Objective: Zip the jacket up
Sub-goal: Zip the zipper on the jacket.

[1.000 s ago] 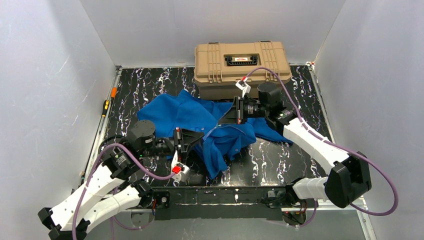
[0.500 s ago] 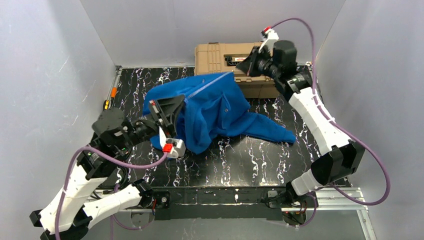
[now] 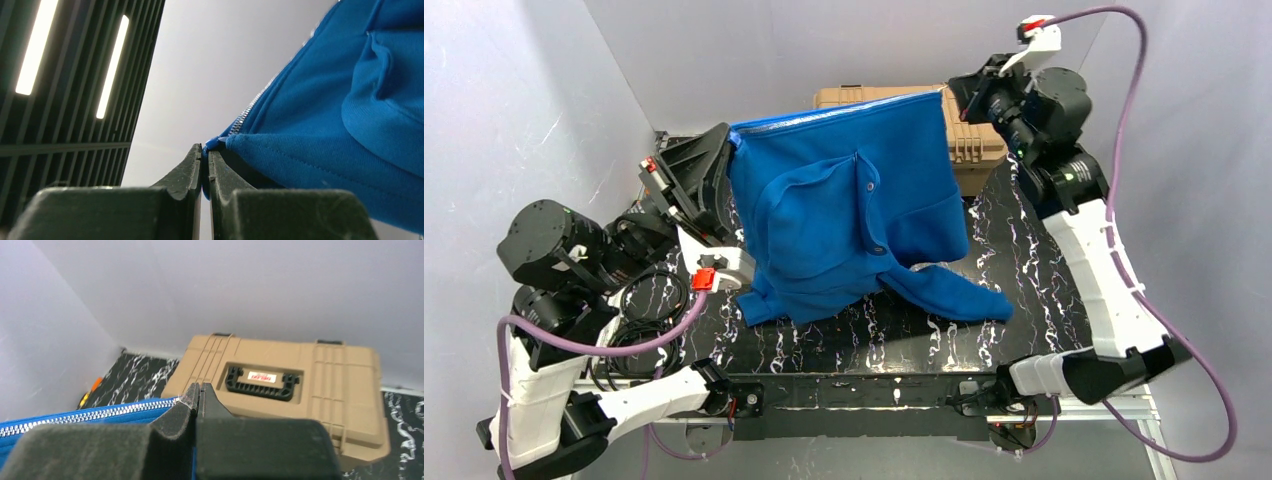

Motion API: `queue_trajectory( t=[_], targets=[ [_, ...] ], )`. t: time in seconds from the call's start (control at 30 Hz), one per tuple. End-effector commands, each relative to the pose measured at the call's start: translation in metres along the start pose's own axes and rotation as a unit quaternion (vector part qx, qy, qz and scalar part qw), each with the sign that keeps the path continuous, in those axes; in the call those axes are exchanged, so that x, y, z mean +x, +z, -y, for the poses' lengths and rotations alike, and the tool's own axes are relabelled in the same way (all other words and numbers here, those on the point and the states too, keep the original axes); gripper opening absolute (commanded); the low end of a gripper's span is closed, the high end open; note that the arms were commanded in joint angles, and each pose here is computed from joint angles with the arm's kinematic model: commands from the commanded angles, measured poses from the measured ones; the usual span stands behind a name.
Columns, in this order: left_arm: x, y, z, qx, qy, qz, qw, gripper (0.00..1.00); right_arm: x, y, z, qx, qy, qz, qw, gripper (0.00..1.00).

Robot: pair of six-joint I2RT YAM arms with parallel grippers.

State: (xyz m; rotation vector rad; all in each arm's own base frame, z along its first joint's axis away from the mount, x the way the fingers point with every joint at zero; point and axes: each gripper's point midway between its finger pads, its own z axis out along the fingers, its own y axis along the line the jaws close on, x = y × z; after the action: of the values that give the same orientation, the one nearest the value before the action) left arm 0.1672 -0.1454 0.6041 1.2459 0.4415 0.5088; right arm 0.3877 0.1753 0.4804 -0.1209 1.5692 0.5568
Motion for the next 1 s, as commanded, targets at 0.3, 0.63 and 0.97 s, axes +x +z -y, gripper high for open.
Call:
queue_trajectory(
  t=[0.3,0.63,0.97],
  targets=[
    [0.044,-0.055,-0.093,-0.097,0.069,-0.164,0.979,0.0,-0.129,-0.085,0.064,0.21,-0.091,0.212,0.95,0.01],
    [0.091,-0.047,-0.002,0.067,0.079,-0.29,0.952,0.0,-0.066,-0.058,0.114,0.298,-0.148,0.128,0.934,0.01],
    [0.108,-0.074,0.032,0.147,0.12,-0.347,0.918,0.0,-0.014,-0.045,0.172,0.351,-0.151,0.064,0.922,0.01]
  ],
)
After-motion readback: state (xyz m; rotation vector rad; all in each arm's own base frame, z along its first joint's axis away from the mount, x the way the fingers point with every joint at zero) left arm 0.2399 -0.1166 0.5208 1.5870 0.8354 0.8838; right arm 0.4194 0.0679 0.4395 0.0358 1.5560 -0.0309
